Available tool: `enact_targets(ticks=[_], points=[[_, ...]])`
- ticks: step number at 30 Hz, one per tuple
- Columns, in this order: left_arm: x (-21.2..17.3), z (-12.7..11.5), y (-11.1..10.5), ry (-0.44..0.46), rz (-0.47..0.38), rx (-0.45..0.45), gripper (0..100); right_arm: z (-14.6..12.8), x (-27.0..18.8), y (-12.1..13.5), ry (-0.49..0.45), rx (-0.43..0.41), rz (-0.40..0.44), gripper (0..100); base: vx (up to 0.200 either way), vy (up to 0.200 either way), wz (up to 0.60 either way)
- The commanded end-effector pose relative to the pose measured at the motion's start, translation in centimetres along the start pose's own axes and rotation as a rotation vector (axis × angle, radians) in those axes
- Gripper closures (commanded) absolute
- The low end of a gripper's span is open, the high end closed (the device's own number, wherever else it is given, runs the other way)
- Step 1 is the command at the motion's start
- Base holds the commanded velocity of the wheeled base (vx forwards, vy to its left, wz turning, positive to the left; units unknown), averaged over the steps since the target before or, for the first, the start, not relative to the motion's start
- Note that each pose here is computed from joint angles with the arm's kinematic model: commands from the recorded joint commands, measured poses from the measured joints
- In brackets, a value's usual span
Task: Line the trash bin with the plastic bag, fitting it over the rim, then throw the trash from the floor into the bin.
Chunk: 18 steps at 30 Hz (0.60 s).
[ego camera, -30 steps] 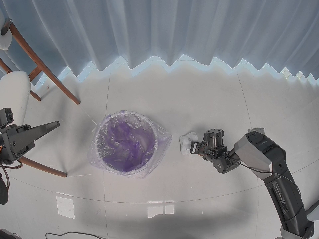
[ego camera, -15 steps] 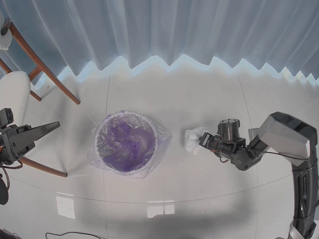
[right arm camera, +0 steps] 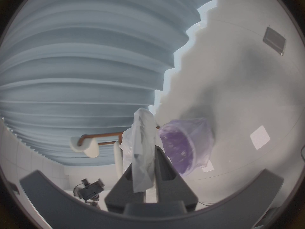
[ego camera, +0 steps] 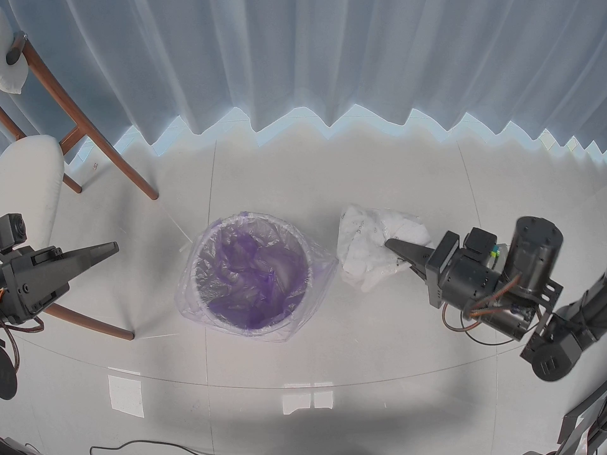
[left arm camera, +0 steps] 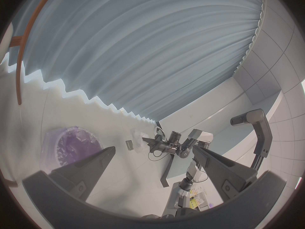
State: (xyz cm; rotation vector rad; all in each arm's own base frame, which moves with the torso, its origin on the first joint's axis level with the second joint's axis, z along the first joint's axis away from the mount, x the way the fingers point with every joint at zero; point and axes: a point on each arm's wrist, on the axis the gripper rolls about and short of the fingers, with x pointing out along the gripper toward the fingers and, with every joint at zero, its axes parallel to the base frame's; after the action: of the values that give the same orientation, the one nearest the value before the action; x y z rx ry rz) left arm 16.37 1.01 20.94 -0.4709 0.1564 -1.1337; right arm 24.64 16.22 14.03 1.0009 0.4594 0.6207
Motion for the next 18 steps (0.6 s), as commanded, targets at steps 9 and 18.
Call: enact_targets(ticks=[9, 18], points=[[0.6, -0.9, -0.9, 0.023, -0.048, -0.017, 0, -8.3, 4.4, -6.3, -0.103, -0.488, -0.188, 100, 0.000, 0.200, 0.00], [0.9, -0.9, -0.9, 0.032, -0.064, -0.013, 0, -8.6, 8.8, -7.6, -0.129, -0.745, -0.168, 100, 0.000, 0.067, 0.00]])
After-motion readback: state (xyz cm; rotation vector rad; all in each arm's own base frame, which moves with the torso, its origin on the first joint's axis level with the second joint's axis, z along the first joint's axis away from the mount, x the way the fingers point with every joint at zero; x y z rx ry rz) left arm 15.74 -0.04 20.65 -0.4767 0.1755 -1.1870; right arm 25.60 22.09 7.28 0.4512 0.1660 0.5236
